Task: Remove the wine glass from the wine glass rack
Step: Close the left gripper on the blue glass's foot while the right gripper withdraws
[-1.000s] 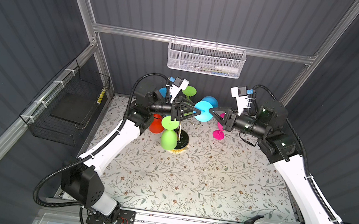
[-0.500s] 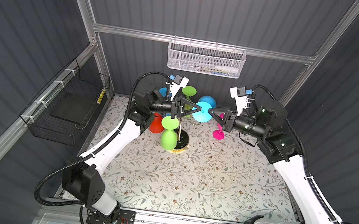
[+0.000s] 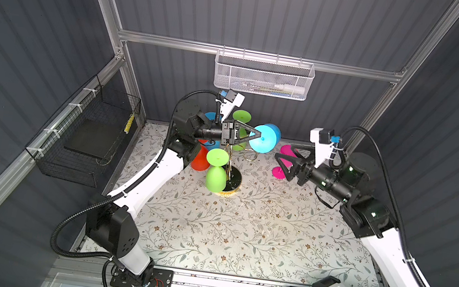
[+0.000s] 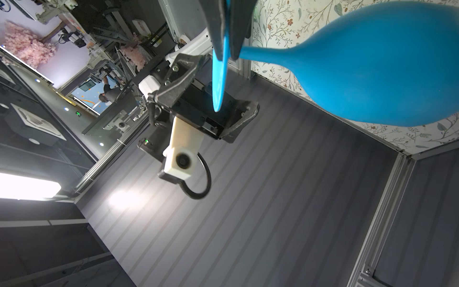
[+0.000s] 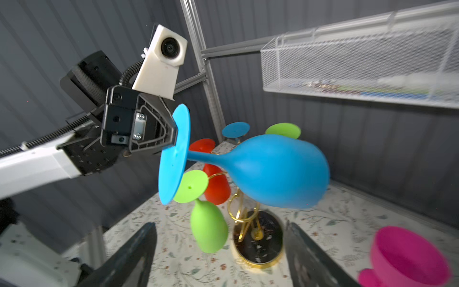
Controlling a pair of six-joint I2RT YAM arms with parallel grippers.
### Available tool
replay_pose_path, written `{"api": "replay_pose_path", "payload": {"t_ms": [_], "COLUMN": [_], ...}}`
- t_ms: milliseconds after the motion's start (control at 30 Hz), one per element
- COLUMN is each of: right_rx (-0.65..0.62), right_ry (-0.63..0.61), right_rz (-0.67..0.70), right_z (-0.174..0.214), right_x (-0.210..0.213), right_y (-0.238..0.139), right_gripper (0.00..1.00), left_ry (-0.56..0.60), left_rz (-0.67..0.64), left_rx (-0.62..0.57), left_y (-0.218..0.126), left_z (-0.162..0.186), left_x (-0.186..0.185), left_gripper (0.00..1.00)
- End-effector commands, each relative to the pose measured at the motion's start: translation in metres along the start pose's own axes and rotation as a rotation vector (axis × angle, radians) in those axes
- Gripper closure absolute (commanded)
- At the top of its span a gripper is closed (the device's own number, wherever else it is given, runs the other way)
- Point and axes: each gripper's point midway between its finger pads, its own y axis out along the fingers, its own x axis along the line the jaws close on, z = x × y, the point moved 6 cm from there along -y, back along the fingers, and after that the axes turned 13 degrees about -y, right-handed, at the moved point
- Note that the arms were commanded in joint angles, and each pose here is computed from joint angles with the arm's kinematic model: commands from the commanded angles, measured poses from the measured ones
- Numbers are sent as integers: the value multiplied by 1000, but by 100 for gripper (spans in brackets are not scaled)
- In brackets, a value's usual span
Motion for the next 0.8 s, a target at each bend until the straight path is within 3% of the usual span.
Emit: {"api": "replay_pose_path", "payload": {"t_ms": [0,333,767], "right_rx": [-90,-222,-206], "right_ry": [-169,-357,-456], "right_rz": [149,208,147], "right_z": [-2,18,32], "right_x": [-15,-24,-31], "right_y": [-3,21,69], "right_gripper": [11,1,1], "left_ry": [2,-12,-37], "left_rz": [23,15,15], "left_rx": [3,2,6], "left_y": [1,-1,-2], "left_z": [-5,-5,-5], "left_x": [-17,-25,-36], "left_gripper": [100,100,100]}}
